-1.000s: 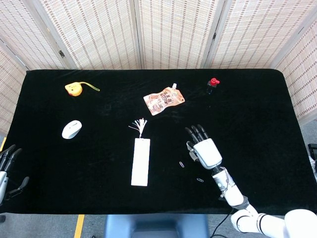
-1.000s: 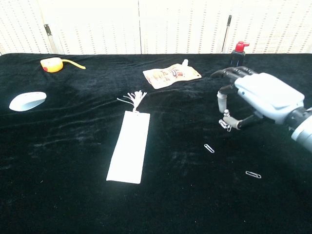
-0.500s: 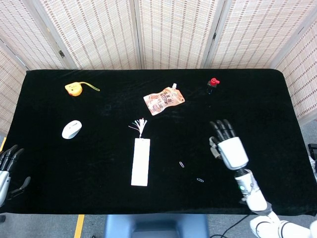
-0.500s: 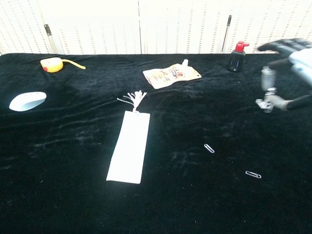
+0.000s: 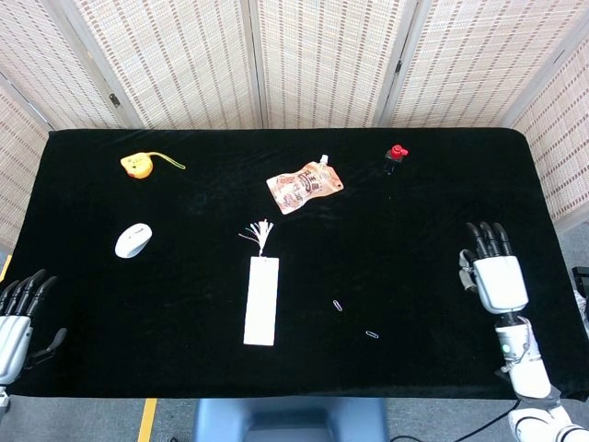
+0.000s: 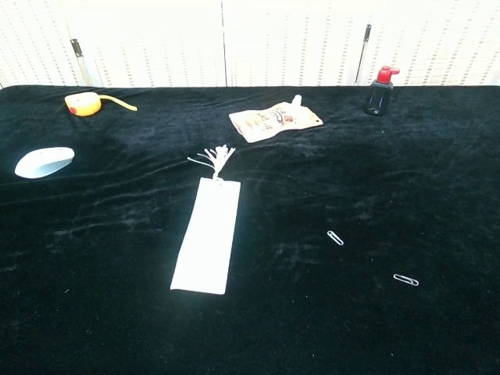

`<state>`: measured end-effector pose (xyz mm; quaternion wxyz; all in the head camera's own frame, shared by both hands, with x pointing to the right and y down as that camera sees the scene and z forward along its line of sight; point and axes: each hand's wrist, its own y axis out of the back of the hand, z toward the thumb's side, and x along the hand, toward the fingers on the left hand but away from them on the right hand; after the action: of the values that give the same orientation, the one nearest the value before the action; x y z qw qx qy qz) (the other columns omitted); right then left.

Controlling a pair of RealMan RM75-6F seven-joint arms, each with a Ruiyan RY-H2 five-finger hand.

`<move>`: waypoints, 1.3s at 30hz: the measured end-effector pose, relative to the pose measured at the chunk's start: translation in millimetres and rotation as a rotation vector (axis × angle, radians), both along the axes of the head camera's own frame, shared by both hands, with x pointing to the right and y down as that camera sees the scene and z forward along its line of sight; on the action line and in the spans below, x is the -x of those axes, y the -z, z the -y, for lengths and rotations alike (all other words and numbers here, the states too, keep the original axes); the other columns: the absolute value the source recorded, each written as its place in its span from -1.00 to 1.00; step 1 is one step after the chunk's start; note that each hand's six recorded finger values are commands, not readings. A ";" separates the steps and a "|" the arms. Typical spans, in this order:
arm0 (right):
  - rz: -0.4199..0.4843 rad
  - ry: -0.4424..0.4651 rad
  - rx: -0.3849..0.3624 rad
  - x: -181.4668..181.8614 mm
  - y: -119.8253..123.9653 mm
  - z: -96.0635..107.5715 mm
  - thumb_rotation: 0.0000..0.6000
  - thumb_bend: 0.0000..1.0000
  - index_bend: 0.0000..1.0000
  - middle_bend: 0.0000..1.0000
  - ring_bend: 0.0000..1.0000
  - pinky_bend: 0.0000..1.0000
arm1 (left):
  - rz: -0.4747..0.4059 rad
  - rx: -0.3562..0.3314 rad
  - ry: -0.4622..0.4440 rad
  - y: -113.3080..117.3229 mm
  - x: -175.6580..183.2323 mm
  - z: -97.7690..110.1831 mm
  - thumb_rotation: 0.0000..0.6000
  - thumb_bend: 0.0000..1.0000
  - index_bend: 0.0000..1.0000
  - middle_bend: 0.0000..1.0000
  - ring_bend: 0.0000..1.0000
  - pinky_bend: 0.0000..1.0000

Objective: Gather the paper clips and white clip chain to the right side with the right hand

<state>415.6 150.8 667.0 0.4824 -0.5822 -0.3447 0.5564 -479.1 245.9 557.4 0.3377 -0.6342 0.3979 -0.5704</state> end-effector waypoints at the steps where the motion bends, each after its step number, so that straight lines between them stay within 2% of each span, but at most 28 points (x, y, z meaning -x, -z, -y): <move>1: -0.001 -0.007 0.005 -3.4 -1.9 0.1 1.00 -0.20 0.54 -0.75 -0.97 -1.00 | 0.004 0.001 0.004 -0.8 0.7 0.8 1.00 -0.16 -1.00 -1.00 -1.00 -1.00; 5: -0.007 -0.013 0.024 -4.1 -13.6 -2.2 1.00 -0.20 0.54 -0.76 -0.98 -1.00 | 0.004 -0.001 0.006 -0.4 0.7 1.1 1.00 -0.16 -1.00 -1.00 -1.00 -1.00; 7: 0.001 -0.009 0.034 -0.5 -18.2 -2.9 1.00 -0.20 0.47 -0.78 -0.98 -1.00 | 0.002 -0.004 0.007 0.6 0.9 0.5 1.00 -0.16 -1.00 -1.00 -1.00 -1.00; 8: 0.008 -0.004 0.040 1.7 -20.1 -3.2 1.00 -0.20 0.33 -0.80 -0.98 -1.00 | 0.000 -0.005 0.008 1.0 1.0 0.3 1.00 -0.16 -1.00 -1.00 -1.00 -1.00; 9: 0.012 0.001 0.044 3.2 -21.2 -3.4 1.00 -0.20 0.08 -0.85 -0.99 -1.00 | -0.002 -0.006 0.008 1.4 1.1 0.2 1.00 -0.16 -1.00 -1.00 -1.00 -1.00; 12: 0.016 0.012 0.064 5.4 -24.8 -4.3 1.00 -0.20 -0.52 -0.98 -1.00 -1.00 | -0.008 -0.012 0.004 2.7 0.5 -0.3 1.00 -0.16 -1.00 -1.00 -1.00 -1.00; 15: 0.022 0.019 0.075 8.0 -24.8 -4.5 1.00 -0.20 -0.90 -1.00 -1.00 -1.00 | -0.011 -0.014 -0.002 3.9 -0.2 -1.5 1.00 -0.16 -1.00 -1.00 -1.00 -1.00; 16: 0.023 0.022 0.078 8.8 -24.4 -4.6 1.00 -0.20 -0.97 -1.00 -1.00 -1.00 | -0.012 -0.017 -0.001 4.5 0.2 -1.6 1.00 -0.16 -1.00 -1.00 -1.00 -1.00; 22: 0.019 0.035 0.091 13.4 -17.7 -6.8 1.00 -0.22 -1.00 -1.00 -1.00 -1.00 | -0.017 -0.028 0.003 7.3 1.2 -1.8 1.00 -0.16 -1.00 -1.00 -1.00 -1.00; 28: 0.053 0.026 0.099 19.1 4.6 -12.2 1.00 -0.22 -1.00 -1.00 -1.00 -1.00 | -0.009 -0.030 -0.003 7.3 -0.9 -3.7 1.00 -0.16 -1.00 -1.00 -1.00 -1.00; 33: 0.061 0.000 0.092 23.6 40.0 -25.8 1.00 -0.22 -1.00 -1.00 -1.00 -1.00 | 0.003 -0.037 -0.019 7.8 -5.4 -5.7 1.00 -0.16 -1.00 -1.00 -1.00 -1.00; 39: -0.022 -0.048 0.024 16.9 91.7 -52.4 1.00 -0.22 -1.00 -1.00 -1.00 -1.00 | 0.010 -0.036 -0.055 6.6 -16.7 -11.7 1.00 -0.16 -1.00 -1.00 -1.00 -1.00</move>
<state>398.7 203.2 575.2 0.4655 -0.5735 -0.3466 0.5782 -462.4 257.6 550.8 0.3665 -0.6362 0.3887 -0.5567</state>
